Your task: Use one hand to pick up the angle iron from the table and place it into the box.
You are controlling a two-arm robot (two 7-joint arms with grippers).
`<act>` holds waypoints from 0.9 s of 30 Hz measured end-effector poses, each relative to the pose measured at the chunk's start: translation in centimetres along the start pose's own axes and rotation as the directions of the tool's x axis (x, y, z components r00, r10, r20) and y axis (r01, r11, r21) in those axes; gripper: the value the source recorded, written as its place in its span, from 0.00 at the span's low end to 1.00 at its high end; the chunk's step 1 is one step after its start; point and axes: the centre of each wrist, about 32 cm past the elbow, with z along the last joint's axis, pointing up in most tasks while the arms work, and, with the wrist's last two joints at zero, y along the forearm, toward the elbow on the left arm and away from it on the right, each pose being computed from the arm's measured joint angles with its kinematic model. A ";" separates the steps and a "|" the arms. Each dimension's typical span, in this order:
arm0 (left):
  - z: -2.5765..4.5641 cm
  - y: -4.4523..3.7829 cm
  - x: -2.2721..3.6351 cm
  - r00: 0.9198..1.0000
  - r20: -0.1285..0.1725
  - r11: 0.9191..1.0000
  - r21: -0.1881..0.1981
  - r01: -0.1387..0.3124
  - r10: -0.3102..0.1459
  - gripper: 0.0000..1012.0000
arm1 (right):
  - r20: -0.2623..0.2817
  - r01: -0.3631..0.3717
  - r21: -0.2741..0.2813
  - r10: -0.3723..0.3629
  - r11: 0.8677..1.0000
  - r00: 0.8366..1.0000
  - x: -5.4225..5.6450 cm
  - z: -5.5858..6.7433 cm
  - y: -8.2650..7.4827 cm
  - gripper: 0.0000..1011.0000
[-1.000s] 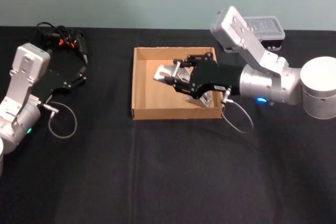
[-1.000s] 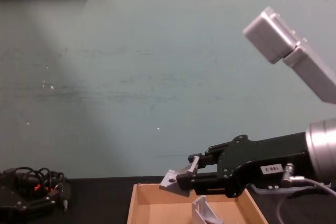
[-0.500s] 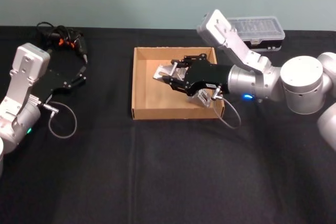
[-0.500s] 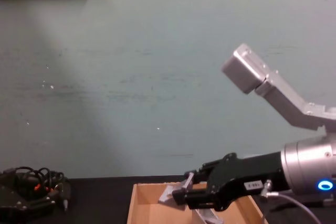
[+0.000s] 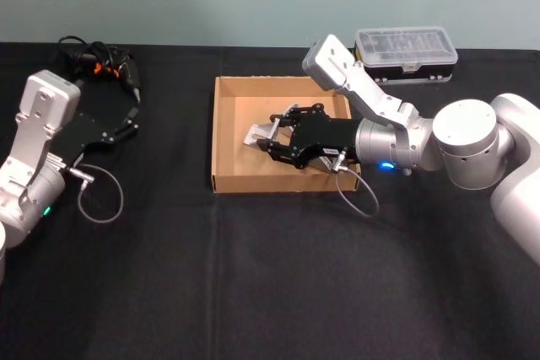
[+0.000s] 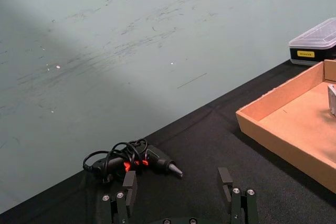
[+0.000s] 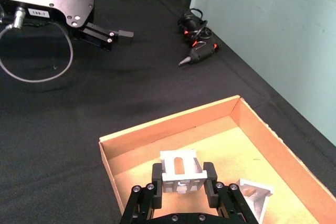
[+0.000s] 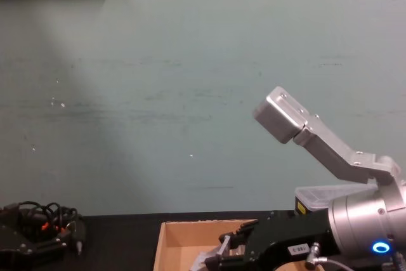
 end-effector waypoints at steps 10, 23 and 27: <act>0.00 0.00 0.00 1.000 0.000 1.000 0.000 0.000 0.000 0.99 | -0.007 -0.005 -0.013 0.005 1.000 1.000 -0.1 -0.3 0.3 0.55; 0.00 0.00 0.00 1.000 0.000 1.000 0.000 0.000 0.000 0.99 | -0.013 0.012 -0.002 -0.012 1.000 1.000 -0.2 -0.2 0.0 0.94; 0.00 0.00 0.00 1.000 0.000 1.000 0.000 0.000 0.000 0.99 | -0.012 0.028 0.016 -0.028 0.999 1.000 -0.3 0.0 -0.2 0.99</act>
